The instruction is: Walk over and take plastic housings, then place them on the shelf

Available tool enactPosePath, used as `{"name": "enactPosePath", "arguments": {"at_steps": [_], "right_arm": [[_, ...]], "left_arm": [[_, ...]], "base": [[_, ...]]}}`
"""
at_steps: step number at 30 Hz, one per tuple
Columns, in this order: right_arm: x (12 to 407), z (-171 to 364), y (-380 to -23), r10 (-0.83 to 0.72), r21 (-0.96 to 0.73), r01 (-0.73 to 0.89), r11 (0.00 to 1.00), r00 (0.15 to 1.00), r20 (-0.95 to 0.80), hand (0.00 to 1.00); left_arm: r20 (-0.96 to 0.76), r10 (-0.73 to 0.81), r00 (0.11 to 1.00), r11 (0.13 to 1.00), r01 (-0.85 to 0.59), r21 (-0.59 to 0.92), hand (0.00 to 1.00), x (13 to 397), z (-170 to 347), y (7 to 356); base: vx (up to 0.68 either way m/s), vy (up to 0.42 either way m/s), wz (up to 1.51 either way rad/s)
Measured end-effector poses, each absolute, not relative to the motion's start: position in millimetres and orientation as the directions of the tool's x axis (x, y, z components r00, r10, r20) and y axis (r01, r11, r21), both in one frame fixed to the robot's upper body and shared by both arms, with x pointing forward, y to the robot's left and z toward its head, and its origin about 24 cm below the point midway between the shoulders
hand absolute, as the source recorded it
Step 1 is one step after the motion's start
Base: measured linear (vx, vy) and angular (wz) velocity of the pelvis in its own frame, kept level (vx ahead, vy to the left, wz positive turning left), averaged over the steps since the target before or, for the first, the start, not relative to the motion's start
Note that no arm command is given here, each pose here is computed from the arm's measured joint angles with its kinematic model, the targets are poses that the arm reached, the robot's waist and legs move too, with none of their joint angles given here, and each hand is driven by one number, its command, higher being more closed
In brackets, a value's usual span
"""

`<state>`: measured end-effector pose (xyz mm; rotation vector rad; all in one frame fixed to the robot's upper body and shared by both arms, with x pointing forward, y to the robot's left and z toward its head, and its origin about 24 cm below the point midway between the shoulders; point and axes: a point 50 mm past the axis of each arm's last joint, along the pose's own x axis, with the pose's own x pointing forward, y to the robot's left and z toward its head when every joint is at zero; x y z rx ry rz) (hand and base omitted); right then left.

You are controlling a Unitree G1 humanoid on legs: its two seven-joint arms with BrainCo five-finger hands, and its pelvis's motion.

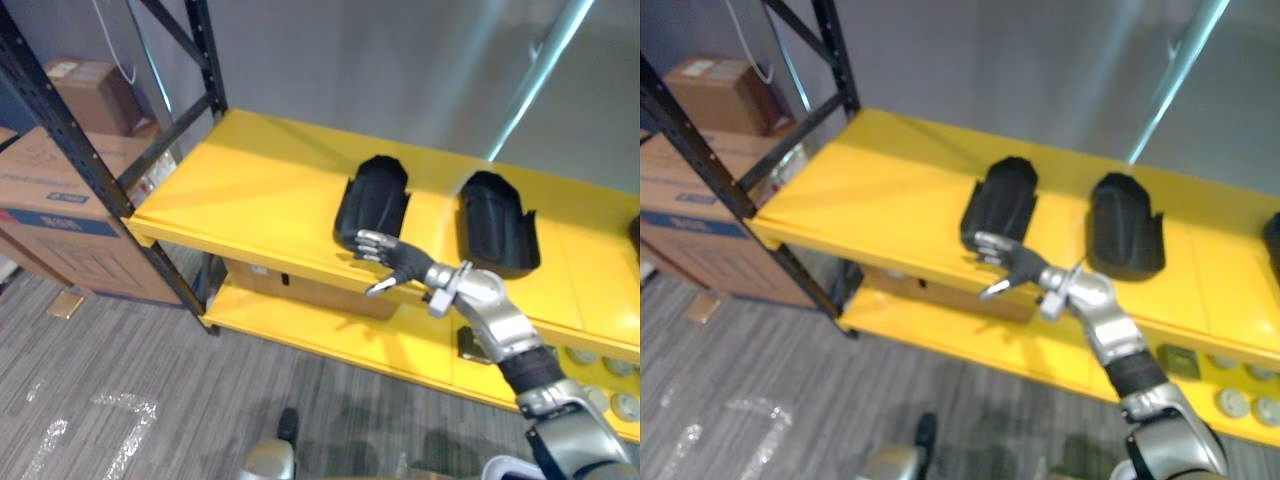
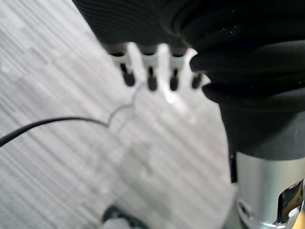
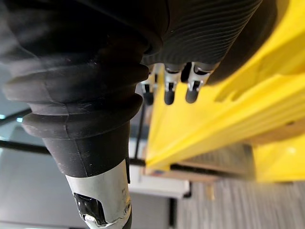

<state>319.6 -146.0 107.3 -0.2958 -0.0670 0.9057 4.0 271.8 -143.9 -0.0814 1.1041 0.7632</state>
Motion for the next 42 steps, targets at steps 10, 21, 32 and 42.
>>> {"name": "enactPosePath", "arguments": {"at_steps": [10,21,32,42], "right_arm": [[330,117,-149,0.772,-0.305,-0.751,0.586,0.632,-0.073,0.00],[336,101,-163,0.697,-0.296,-0.699,0.651,0.705,-0.132,0.00],[350,123,-175,0.602,-0.347,-0.571,0.744,0.798,-0.024,0.00],[352,128,-175,0.566,-0.363,-0.519,0.774,0.824,0.029,0.00]], "left_arm": [[-0.859,0.468,0.207,0.771,-0.571,0.282,0.00,-1,-149,265],[-0.873,0.446,0.200,0.788,-0.551,0.276,0.00,-4,-151,260],[-0.850,0.441,0.288,0.812,-0.533,0.240,0.00,12,-147,259],[-0.853,0.435,0.289,0.816,-0.526,0.238,0.00,12,-148,258]], "base": [[0.03,-0.002,0.01],[-0.07,-0.004,-0.04],[0.05,-0.023,0.11],[-0.06,-0.014,-0.07]]}}
